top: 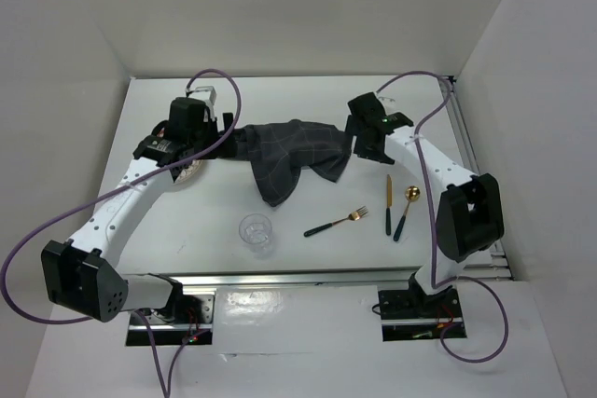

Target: Set the dinner table for one person

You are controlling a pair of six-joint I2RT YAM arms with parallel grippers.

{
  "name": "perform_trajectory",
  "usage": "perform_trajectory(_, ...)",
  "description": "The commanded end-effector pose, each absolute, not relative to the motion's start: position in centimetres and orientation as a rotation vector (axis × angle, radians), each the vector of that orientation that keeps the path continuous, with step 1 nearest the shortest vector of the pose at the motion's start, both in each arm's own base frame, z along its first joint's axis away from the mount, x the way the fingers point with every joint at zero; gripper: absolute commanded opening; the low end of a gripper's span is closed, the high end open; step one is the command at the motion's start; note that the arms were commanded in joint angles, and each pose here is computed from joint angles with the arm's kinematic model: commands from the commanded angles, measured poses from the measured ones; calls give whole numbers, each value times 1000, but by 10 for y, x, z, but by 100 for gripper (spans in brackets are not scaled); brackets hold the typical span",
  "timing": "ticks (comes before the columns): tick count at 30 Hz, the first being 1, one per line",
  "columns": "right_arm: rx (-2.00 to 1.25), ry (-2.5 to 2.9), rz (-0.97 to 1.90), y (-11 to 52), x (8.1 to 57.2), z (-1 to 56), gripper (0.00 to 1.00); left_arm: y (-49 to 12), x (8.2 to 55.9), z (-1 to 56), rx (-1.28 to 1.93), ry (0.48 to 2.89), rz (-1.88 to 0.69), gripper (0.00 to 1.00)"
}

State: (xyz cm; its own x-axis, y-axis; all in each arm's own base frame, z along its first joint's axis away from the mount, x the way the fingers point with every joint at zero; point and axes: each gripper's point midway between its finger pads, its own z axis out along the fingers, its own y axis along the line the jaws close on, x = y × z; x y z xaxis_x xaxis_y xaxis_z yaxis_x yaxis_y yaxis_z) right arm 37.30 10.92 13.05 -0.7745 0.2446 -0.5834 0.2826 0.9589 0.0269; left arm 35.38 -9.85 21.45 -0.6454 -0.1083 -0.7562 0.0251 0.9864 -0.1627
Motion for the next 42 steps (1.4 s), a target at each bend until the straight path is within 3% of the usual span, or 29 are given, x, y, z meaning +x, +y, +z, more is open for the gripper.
perform_trajectory(1,336,2412,-63,122,381,157,99,-98,358,235,-59,2217,-205,100)
perform_trajectory(10,38,2402,80,194,359,156,99,-83,358,240,-150,2213,-124,100)
perform_trajectory(18,-328,2360,342,317,306,139,99,-58,328,197,-458,2336,-83,100)
perform_trajectory(26,-486,2371,282,386,318,105,96,-42,324,191,-568,2336,-123,100)
perform_trajectory(33,-586,2423,186,408,336,66,93,-27,328,188,-578,2349,-107,99)
perform_trajectory(41,-551,2499,60,393,333,28,76,-21,328,188,-579,2354,-118,99)
perform_trajectory(42,-553,2504,38,388,332,23,69,-22,328,188,-575,2357,-129,99)
